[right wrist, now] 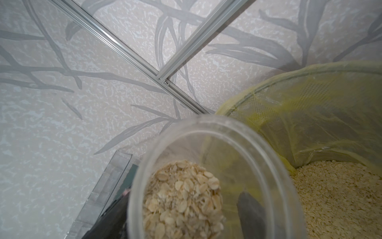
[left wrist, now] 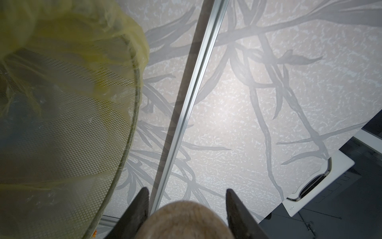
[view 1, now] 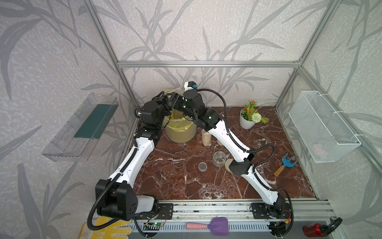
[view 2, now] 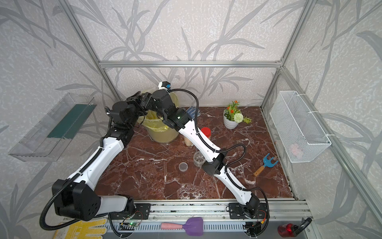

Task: Empty expired oatmeal from jars
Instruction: Pour the expired oatmeal into the trash bin.

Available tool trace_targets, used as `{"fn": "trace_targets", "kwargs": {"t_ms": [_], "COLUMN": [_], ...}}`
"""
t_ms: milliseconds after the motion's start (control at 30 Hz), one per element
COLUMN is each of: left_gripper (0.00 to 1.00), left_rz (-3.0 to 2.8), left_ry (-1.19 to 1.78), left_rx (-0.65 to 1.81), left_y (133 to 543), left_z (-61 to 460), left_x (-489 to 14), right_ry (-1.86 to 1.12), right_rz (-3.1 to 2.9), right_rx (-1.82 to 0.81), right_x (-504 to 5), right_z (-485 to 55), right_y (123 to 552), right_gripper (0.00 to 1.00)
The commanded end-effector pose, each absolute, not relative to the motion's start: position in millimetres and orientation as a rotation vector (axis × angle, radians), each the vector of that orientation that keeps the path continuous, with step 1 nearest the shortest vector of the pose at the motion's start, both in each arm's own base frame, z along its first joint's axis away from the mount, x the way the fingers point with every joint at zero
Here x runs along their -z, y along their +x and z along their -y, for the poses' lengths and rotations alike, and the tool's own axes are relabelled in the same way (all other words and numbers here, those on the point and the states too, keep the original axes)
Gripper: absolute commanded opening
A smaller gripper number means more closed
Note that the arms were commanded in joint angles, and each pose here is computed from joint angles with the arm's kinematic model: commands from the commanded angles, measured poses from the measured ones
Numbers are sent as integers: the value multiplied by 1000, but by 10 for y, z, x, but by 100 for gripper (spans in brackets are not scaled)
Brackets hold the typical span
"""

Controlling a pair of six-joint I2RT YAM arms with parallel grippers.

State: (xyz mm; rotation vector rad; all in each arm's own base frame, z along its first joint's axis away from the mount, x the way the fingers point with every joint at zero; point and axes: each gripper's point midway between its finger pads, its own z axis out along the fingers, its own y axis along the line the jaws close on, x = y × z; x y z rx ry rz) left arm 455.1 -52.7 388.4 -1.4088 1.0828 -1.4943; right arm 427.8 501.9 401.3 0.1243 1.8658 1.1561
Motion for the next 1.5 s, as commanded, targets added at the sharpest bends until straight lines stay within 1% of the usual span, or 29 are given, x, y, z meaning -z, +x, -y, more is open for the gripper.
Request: {"fn": "trace_targets", "kwargs": {"t_ms": [0, 133, 300, 467, 600, 767, 1000, 1133, 1233, 1333, 1467], "left_gripper": [0, 0, 0, 0, 0, 0, 0, 0, 0, 0, 0], "left_rz": [-1028, -1043, -1094, -1129, -1166, -1209, -1304, -1349, -1378, -1419, -1474], "left_ry": [-1373, -1375, -1354, -1330, -1294, -1251, -1165, -1142, -1128, -1104, -1065], "left_rx": [1565, 1550, 1511, 1481, 1484, 1489, 1454, 1422, 1385, 1336, 1270], "left_y": [4577, 4626, 4634, 4643, 4671, 4712, 4742, 4748, 4753, 4755, 4781], "left_z": [486, 406, 372, 362, 413, 470, 550, 562, 543, 535, 507], "left_x": [-4059, -4027, -3982, -3936, -3955, -3966, -3975, -3951, -3907, -3855, -3789], "right_ry": [65, -9, -234, -400, -528, -691, -810, -860, -889, -927, -908], "right_rz": [-1888, -1948, -2003, -1999, -1985, -2072, -2178, -2222, -2230, -2256, -2266], "right_rx": [-1096, -1011, -817, -667, -592, -552, -362, -315, -322, -294, -322], "right_x": [-4118, -4094, -4066, -4166, -4228, -4074, -3942, -3864, -3845, -3679, -3564], "right_z": [-4854, -4680, -4450, -4192, -4061, -3790, -3209, -2921, -2718, -2566, -2387], "right_y": [4175, 4114, 3968, 3855, 3745, 3577, 3347, 3233, 3123, 3064, 2939], "right_gripper": [76, 74, 70, 70, 70, 69, 70, 69, 69, 70, 70]}}
